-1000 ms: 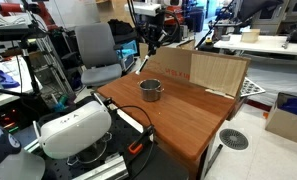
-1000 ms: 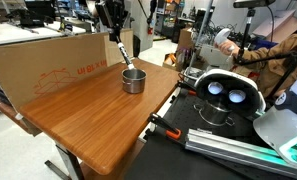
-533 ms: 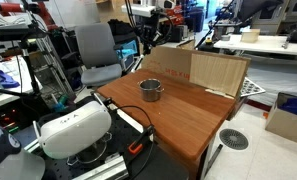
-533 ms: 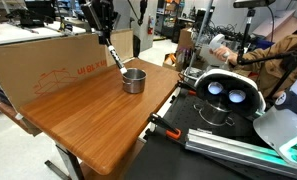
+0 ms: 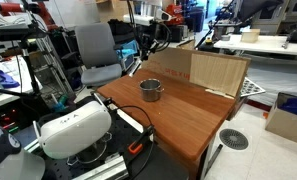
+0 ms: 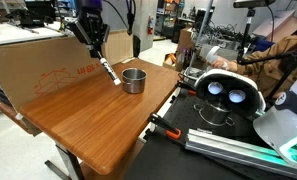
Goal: Pick up the pen from the silver pot and put it on the table.
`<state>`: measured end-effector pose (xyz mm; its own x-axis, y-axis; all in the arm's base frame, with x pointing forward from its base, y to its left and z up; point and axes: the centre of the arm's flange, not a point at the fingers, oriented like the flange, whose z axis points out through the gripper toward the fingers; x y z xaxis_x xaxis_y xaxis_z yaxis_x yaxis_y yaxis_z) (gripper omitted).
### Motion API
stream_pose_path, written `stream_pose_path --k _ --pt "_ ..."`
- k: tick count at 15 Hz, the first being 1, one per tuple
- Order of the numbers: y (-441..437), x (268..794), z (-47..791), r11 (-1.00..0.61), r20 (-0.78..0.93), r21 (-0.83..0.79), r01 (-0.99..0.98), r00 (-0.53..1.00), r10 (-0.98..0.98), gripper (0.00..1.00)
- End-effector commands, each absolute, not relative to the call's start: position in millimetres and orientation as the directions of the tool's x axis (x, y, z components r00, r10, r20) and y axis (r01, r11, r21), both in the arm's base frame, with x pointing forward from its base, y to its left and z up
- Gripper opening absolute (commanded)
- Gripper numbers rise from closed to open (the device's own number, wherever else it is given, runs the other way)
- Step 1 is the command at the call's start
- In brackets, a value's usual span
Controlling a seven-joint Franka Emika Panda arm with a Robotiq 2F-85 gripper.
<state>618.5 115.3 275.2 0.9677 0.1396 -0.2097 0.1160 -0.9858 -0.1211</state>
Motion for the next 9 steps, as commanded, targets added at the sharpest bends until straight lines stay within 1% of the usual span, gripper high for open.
stream_pose_path --k 1,9 --pt "120.0 642.6 258.2 -0.991 -0.284 -0.085 0.099 0.951 0.119 0.05" --pt "121.3 662.4 210.2 -0.993 -0.374 -0.063 0.097 0.921 0.113 0.05"
